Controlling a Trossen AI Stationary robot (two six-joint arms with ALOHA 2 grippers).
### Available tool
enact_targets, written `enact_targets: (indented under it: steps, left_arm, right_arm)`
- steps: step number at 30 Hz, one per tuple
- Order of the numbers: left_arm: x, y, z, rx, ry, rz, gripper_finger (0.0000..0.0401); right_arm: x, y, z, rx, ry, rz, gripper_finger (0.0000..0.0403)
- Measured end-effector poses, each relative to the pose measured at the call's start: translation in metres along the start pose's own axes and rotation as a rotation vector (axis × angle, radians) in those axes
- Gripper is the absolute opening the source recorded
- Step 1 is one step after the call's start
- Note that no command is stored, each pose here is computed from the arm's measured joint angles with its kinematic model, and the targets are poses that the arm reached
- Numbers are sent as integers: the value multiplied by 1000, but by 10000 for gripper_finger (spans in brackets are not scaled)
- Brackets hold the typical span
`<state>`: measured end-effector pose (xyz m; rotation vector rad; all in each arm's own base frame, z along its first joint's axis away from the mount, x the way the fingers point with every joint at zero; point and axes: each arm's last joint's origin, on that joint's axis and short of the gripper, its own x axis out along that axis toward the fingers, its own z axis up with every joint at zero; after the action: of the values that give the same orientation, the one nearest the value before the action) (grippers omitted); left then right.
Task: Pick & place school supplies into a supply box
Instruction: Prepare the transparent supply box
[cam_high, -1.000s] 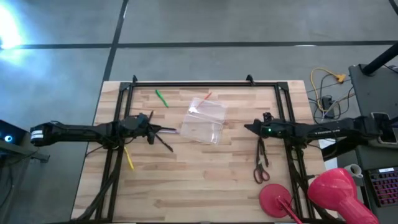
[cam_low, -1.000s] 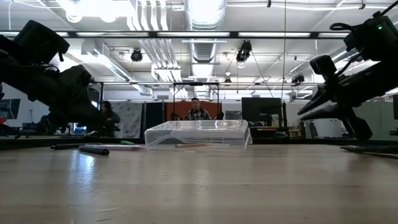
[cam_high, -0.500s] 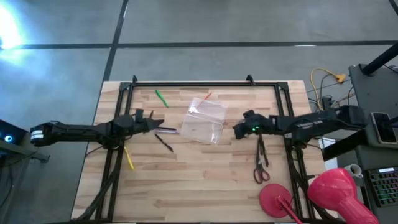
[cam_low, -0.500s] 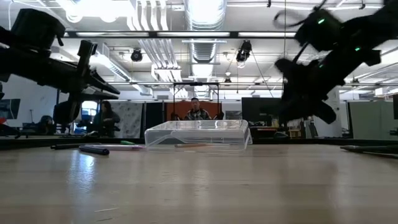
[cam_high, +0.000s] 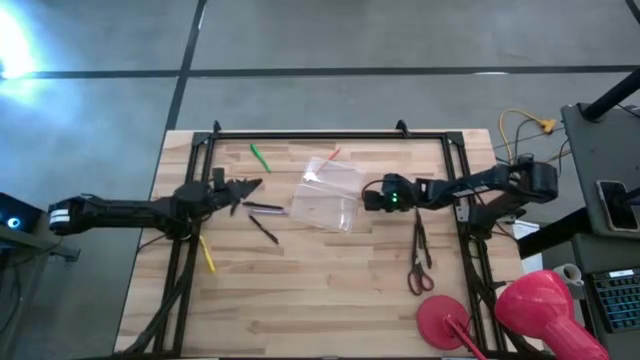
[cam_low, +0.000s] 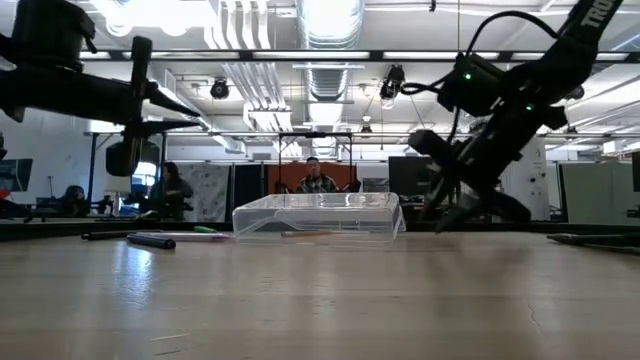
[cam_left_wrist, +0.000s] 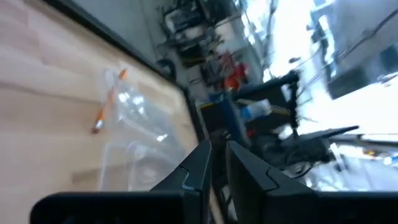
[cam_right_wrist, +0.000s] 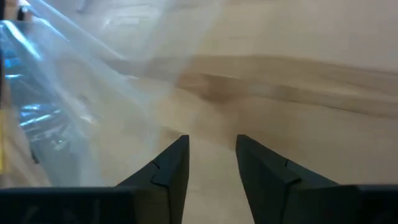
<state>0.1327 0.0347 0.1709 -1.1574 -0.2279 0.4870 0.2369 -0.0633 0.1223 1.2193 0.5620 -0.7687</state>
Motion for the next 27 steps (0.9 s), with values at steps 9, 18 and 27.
enact_targets:
  steps: [9,18,27]
  left_arm:
    - [34,-33,-1,345,221,255,33]
    - [105,-60,8,730,622,507,13]
    - [161,-41,26,779,724,597,3]
  right_arm:
    - [20,18,8,16,-39,-180,130]
    - [21,22,9,-21,-25,-208,114]
    - [20,24,9,-15,-8,-184,27]
